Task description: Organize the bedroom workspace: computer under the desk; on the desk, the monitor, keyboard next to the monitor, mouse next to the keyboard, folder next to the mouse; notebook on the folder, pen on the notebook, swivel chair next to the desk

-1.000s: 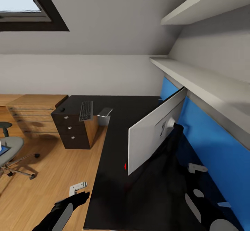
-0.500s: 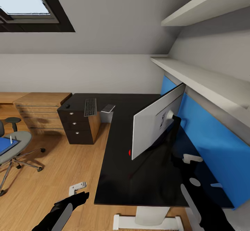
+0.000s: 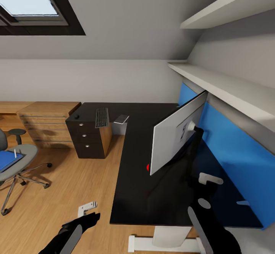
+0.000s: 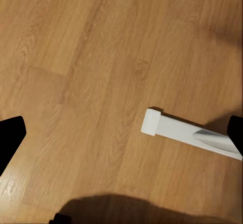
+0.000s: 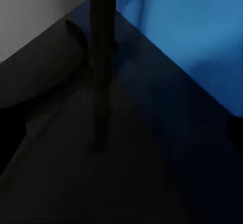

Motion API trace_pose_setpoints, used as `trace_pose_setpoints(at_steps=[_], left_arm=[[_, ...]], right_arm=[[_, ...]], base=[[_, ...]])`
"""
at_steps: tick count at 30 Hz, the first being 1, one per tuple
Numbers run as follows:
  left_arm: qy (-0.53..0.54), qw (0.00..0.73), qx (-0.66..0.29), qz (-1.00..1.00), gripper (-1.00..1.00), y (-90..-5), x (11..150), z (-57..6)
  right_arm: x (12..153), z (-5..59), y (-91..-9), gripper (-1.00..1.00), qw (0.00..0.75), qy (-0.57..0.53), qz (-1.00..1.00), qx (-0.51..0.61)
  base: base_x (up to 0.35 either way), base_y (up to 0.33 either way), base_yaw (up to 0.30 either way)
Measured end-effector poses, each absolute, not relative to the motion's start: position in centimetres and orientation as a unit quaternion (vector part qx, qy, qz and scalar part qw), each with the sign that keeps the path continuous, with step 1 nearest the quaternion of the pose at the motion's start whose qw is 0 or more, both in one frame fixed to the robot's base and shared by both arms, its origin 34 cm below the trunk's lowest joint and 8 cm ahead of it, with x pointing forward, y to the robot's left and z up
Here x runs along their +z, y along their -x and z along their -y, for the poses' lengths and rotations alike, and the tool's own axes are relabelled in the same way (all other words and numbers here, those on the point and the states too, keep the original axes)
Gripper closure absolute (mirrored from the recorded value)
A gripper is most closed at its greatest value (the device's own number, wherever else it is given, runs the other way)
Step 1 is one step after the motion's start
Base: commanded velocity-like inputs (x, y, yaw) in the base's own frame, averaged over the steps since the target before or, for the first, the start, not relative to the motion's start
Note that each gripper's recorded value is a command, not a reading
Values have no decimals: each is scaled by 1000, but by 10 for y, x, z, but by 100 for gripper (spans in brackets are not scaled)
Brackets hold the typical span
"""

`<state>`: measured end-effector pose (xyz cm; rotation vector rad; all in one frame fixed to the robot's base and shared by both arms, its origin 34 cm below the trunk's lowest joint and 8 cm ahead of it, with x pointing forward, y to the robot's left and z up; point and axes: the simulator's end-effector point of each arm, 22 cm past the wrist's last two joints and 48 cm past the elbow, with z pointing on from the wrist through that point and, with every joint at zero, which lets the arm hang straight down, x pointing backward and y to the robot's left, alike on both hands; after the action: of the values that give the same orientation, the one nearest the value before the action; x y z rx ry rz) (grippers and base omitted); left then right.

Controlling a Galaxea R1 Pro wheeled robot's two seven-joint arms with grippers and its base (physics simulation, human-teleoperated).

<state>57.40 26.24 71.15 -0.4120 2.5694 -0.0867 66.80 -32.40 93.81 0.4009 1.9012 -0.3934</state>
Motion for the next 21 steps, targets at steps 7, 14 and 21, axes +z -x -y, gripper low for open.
trace_pose_setpoints(at_steps=[7, 14, 21], left_arm=[[154, 264, -38, -951, -100, -574, 711, -254], [154, 264, -38, -951, -100, -574, 711, -253], [154, 264, -38, -951, -100, -573, 711, -253]], right_arm=[[931, 339, -676, -100, 530, -189, -810, -163], [925, 352, -673, -100, 518, -207, -813, -166], [933, 352, -675, -100, 534, -212, -802, -163]], base=[[0, 0, 0], [0, 8, 0], [0, 203, 0]])
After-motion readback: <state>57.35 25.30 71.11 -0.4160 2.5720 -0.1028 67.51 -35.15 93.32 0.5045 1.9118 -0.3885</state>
